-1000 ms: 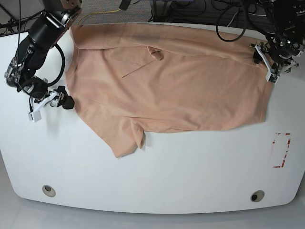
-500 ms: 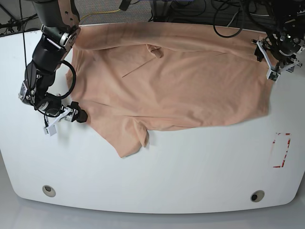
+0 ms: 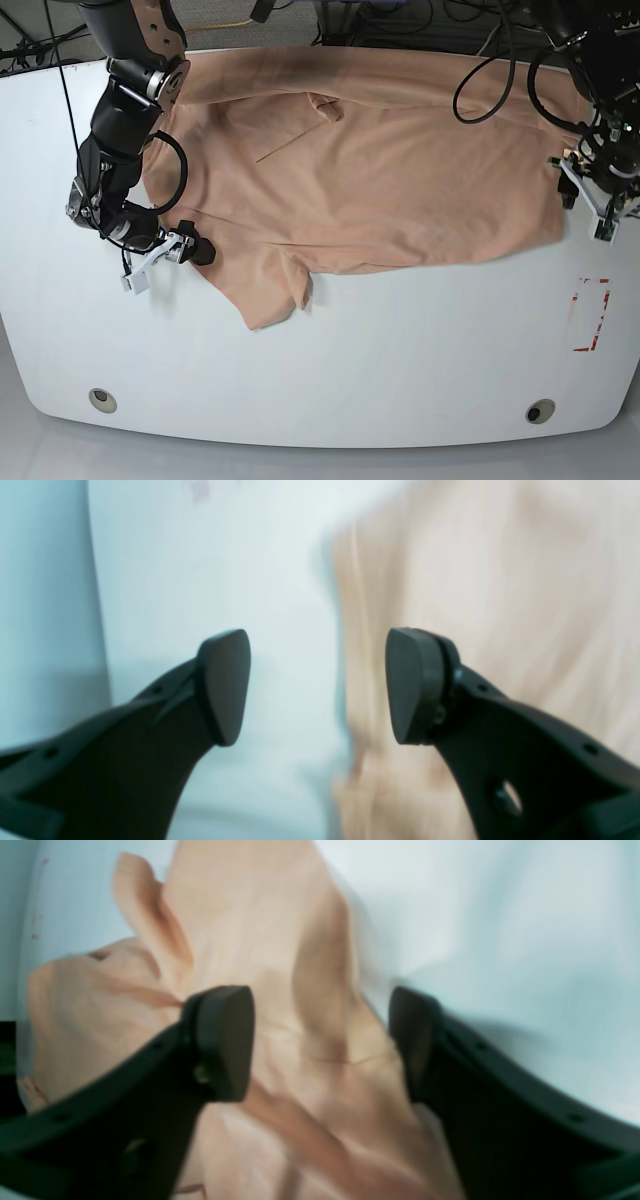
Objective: Fold the T-shirt properly
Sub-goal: 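Grasp the shirt's hem edge with both grippers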
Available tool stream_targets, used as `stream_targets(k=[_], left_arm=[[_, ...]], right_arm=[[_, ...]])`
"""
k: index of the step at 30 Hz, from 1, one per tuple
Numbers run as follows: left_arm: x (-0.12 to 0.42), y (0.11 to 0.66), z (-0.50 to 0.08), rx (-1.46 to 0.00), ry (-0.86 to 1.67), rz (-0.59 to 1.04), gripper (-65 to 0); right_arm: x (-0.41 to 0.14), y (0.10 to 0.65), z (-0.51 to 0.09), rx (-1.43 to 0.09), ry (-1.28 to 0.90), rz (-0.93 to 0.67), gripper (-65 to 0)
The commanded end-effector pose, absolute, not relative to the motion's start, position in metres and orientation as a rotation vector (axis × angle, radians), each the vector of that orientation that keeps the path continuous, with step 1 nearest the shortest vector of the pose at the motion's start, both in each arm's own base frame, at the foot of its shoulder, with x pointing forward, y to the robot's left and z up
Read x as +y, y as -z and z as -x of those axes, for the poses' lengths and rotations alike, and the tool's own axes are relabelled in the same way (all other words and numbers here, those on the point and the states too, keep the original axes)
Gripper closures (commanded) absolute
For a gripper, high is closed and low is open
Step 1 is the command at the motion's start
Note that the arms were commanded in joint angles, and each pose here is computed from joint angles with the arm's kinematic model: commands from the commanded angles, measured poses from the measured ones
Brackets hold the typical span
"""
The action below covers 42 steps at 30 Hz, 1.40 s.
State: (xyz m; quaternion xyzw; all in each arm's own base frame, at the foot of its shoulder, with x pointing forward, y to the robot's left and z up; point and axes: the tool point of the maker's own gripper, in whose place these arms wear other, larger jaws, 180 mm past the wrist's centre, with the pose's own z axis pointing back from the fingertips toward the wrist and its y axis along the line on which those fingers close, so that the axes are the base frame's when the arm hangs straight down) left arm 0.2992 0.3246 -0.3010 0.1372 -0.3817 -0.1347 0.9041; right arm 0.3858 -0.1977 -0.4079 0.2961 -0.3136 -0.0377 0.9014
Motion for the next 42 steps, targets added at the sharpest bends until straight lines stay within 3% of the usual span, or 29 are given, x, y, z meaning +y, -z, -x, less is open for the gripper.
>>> stream_targets(k=[1,9,17,22,27,39,42], left_arm=[[0.330,0.294,-0.315,-0.826,0.257,-0.273,-39.6],[0.334,0.323,-0.363,-0.804,0.131,-0.100,-39.7],[0.331,0.347,-0.387,-0.778,0.006,0.017,-40.3],[0.327,0.356,-0.392,-0.789,-0.010,0.053,-47.2],[0.325,0.367,-0.390,-0.771,-0.024,0.075,-47.6],[0.327,0.390,-0.378,-0.704,-0.043,0.106,-46.9],[0.324,0.393,-0.378,-0.700,-0.046,0.115,-39.2]], right_arm=[[-0.202,0.407,-0.386,-0.624,0.065,-0.585,-30.4],[-0.203,0.407,-0.387,-0.625,0.061,-0.582,0.0],[-0.200,0.407,-0.387,-0.623,0.060,-0.587,0.0],[-0.200,0.407,-0.386,-0.624,0.062,-0.590,0.0],[-0.202,0.407,-0.386,-0.624,0.063,-0.587,0.0],[-0.202,0.407,-0.386,-0.623,0.063,-0.587,0.0],[-0.201,0.407,-0.386,-0.624,0.063,-0.588,0.0]])
